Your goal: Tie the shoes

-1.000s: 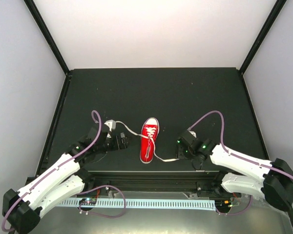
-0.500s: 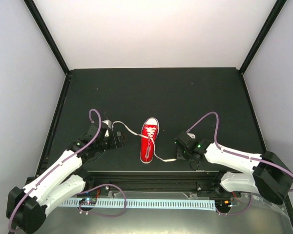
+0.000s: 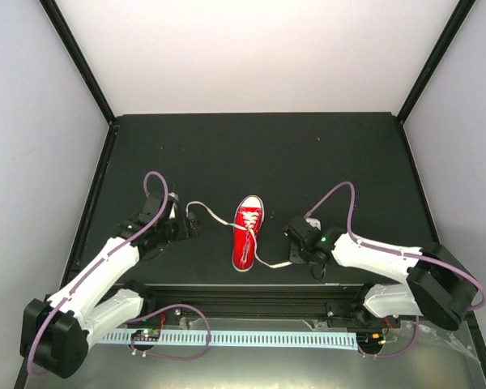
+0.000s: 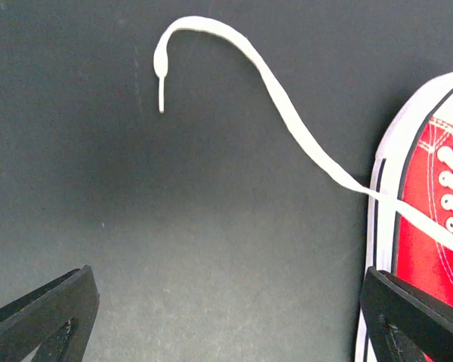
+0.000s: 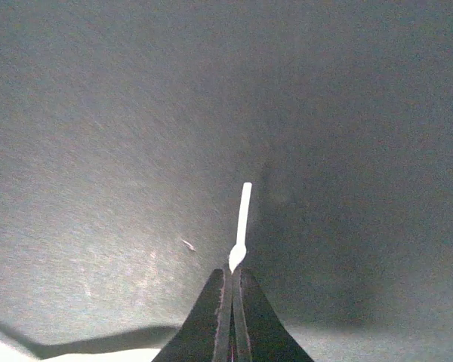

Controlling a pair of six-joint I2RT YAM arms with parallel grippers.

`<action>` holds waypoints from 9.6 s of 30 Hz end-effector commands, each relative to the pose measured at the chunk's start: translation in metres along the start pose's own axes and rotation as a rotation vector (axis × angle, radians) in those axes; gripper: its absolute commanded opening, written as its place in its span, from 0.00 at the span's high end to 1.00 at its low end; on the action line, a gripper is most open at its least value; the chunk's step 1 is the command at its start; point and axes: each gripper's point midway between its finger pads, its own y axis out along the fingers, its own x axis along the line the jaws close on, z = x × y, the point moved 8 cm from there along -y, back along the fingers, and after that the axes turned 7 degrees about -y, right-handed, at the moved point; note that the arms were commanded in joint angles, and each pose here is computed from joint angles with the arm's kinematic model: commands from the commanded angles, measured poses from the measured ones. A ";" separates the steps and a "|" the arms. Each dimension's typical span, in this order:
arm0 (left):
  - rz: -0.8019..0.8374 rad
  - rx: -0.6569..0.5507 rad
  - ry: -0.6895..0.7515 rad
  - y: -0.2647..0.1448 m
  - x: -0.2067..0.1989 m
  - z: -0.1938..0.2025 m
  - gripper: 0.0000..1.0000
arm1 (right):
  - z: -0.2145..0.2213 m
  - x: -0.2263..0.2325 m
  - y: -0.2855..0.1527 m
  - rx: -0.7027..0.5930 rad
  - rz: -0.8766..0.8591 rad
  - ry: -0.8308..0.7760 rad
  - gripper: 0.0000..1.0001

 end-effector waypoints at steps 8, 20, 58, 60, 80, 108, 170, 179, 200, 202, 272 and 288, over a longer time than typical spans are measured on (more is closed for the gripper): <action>-0.143 0.023 0.113 0.018 -0.021 -0.053 0.26 | -0.110 0.006 -0.097 -0.375 0.010 -0.040 0.98; -0.246 0.144 0.108 0.075 -0.019 -0.082 0.33 | -0.136 -0.030 -0.063 -0.323 -0.124 0.068 0.98; -0.016 -0.184 0.219 0.003 -0.050 -0.106 0.98 | -0.098 -0.042 -0.033 -0.285 -0.155 0.021 0.16; 0.099 -0.204 0.236 -0.017 -0.062 -0.103 0.99 | -0.105 -0.032 -0.051 -0.336 -0.237 -0.048 0.14; 0.903 -0.137 0.675 -0.124 -0.166 -0.034 0.98 | -0.116 0.111 -0.195 -0.375 -1.146 -0.714 0.35; 1.006 -0.052 0.784 -0.142 -0.195 -0.009 0.99 | -0.109 0.106 -0.200 -0.473 -1.052 -0.774 0.40; 0.407 -0.113 0.468 0.044 -0.139 -0.001 0.98 | -0.179 0.095 -0.122 -0.462 -0.440 -0.258 0.59; 0.397 -0.120 0.355 0.025 -0.115 -0.018 0.99 | -0.168 0.049 -0.098 -0.389 -0.277 -0.129 0.13; 0.679 0.086 0.566 0.023 -0.138 0.000 0.98 | -0.080 -0.019 -0.010 -0.131 -0.118 0.118 0.32; 0.695 0.104 0.572 0.024 -0.139 0.002 0.98 | -0.081 -0.018 -0.006 -0.118 -0.116 0.118 0.34; 0.825 0.248 0.720 0.057 -0.189 0.009 0.93 | -0.190 0.046 -0.151 -0.571 -0.434 0.000 0.98; 0.785 0.277 0.744 0.067 -0.194 0.009 0.83 | -0.191 0.050 -0.160 -0.584 -0.469 -0.034 0.98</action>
